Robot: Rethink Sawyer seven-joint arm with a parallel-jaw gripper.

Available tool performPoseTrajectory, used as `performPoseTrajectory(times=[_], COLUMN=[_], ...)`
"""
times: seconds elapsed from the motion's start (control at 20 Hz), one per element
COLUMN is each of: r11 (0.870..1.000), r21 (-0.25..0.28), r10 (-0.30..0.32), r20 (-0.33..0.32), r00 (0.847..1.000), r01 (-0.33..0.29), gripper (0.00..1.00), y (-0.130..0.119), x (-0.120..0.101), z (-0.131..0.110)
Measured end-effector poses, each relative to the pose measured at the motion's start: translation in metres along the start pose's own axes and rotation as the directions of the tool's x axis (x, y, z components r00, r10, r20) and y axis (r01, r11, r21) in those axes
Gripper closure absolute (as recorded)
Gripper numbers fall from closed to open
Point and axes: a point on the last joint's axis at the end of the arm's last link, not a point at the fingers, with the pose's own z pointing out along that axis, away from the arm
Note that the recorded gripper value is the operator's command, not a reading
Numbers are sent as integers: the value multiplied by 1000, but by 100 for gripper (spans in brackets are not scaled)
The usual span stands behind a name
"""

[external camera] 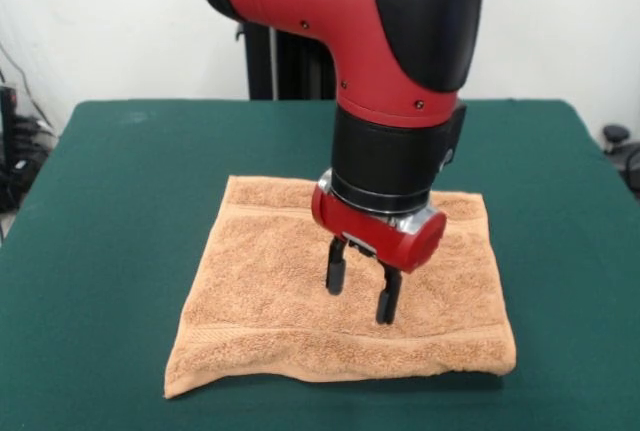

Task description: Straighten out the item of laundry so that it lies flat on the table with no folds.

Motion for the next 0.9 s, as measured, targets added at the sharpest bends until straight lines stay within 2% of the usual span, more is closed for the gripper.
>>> performPoseTrajectory(times=[0.3, 0.4, 0.6, 0.9], r11=[999, 999, 999, 997], r21=[33, 38, 46, 72], r10=[-1, 5, 14, 12], r20=[-34, -55, -74, -100], r00=[999, 998, 997, 995], r01=[2, -3, -10, -4], gripper=[0, 0, 0, 0], y=[-29, -48, -73, -141], x=[22, 30, 35, 40], z=[0, 1, 3, 12])
